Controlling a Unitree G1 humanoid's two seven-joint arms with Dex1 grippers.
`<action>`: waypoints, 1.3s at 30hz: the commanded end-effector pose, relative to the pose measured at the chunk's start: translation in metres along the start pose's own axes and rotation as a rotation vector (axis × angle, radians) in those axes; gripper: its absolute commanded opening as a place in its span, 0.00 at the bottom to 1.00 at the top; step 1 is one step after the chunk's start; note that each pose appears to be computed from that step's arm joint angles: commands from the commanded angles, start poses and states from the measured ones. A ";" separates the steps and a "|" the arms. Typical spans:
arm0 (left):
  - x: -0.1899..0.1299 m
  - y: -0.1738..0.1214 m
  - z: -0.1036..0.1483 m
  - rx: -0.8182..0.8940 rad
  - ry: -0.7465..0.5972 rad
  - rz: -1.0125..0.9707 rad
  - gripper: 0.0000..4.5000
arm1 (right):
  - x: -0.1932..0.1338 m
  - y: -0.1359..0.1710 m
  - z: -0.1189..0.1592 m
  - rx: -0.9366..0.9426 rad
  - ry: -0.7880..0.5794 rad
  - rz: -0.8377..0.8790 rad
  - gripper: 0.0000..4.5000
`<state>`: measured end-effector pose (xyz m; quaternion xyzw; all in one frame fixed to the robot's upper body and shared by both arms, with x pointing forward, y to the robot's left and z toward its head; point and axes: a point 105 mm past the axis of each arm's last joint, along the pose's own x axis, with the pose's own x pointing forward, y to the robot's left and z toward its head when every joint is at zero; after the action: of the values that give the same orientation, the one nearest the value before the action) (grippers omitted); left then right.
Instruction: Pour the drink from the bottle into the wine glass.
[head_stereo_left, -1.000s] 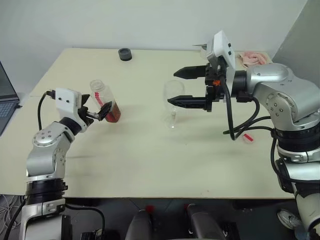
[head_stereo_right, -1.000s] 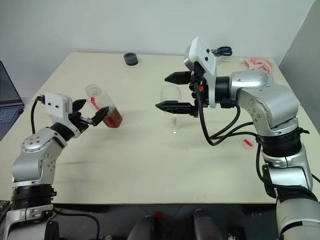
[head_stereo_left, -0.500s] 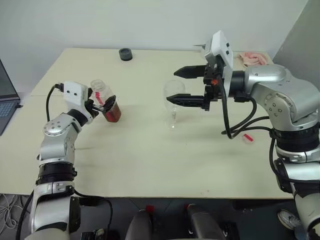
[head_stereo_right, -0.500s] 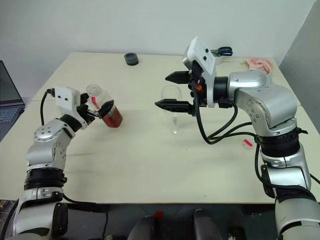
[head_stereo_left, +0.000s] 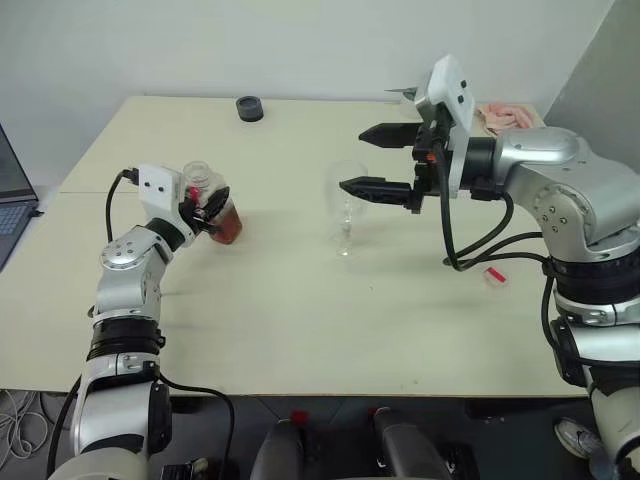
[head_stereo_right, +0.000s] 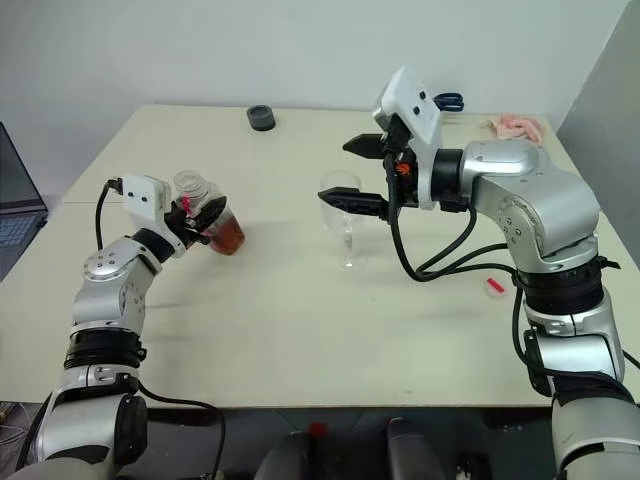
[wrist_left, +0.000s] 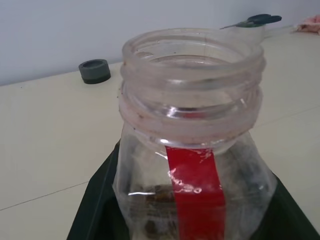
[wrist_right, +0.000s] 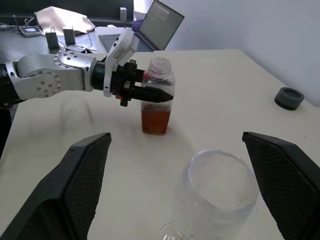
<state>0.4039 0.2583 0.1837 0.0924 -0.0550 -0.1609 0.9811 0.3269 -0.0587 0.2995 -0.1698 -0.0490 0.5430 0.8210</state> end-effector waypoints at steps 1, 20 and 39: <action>0.002 0.000 0.041 0.170 -0.074 -0.068 0.40 | -0.029 -0.007 0.014 -0.078 -0.102 -0.088 1.00; 0.066 -0.086 0.137 0.842 -0.320 -0.346 0.40 | -0.084 0.013 -0.069 0.059 -0.234 -0.525 1.00; 0.074 -0.120 0.143 1.049 -0.410 -0.430 0.40 | -0.073 0.046 -0.071 0.053 -0.294 -0.473 1.00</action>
<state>0.4232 0.1072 0.2802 0.5304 -0.2503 -0.3371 0.7365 0.2829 -0.1304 0.2103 -0.0430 -0.1647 0.3442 0.9233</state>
